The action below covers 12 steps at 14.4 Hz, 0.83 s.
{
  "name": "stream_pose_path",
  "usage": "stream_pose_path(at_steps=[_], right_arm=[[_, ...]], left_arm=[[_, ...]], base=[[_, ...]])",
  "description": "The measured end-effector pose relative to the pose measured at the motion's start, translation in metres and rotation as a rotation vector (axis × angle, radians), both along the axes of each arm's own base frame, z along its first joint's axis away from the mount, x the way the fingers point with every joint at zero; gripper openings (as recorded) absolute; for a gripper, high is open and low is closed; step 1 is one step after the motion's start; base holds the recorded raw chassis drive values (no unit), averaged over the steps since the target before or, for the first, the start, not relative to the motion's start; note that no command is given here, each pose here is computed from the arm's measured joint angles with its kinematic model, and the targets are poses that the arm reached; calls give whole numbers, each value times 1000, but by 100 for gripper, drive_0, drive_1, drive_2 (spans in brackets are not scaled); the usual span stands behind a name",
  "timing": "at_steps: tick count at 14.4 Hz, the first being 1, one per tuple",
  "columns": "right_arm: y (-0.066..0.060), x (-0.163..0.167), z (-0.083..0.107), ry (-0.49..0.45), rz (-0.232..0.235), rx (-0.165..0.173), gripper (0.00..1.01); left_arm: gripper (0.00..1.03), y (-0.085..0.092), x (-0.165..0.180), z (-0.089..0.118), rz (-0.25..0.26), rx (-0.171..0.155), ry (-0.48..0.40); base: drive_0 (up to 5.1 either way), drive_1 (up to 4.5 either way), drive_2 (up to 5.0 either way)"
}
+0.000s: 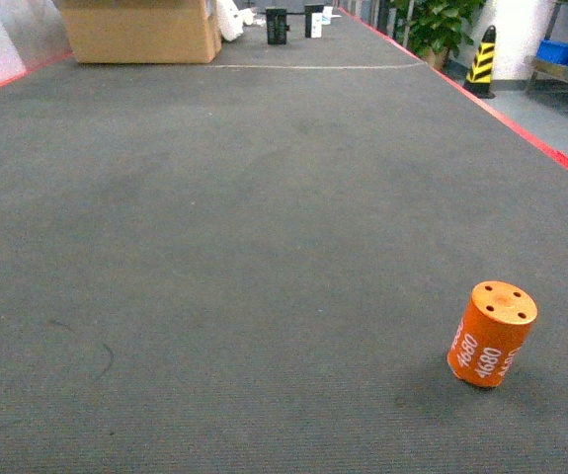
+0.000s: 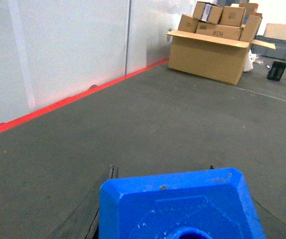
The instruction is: Sort blue parts and orange caps into right shelf containers
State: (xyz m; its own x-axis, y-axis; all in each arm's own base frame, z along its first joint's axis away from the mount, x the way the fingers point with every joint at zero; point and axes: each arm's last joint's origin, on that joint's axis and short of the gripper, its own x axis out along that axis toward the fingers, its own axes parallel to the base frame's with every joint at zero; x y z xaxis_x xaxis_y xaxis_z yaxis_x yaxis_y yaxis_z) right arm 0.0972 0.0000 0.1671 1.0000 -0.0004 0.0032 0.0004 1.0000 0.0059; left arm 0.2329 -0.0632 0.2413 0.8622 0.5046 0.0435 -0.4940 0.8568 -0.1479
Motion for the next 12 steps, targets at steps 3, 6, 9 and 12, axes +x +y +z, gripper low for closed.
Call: stream_pose_path(at_steps=[3, 6, 9, 12], right_arm=[[0, 0, 0, 0, 0, 0, 98], [0, 0, 0, 0, 0, 0, 98], [0, 0, 0, 0, 0, 0, 98], [0, 0, 0, 0, 0, 0, 98]], left_arm=[[45, 1, -5, 2, 25, -4, -4], [45, 12, -4, -4, 67, 4, 21], [45, 15, -3, -4, 75, -3, 15], [45, 15, -2, -8, 76, 1, 32]], base=[[0, 0, 0], [0, 0, 0], [0, 0, 0], [0, 0, 0]])
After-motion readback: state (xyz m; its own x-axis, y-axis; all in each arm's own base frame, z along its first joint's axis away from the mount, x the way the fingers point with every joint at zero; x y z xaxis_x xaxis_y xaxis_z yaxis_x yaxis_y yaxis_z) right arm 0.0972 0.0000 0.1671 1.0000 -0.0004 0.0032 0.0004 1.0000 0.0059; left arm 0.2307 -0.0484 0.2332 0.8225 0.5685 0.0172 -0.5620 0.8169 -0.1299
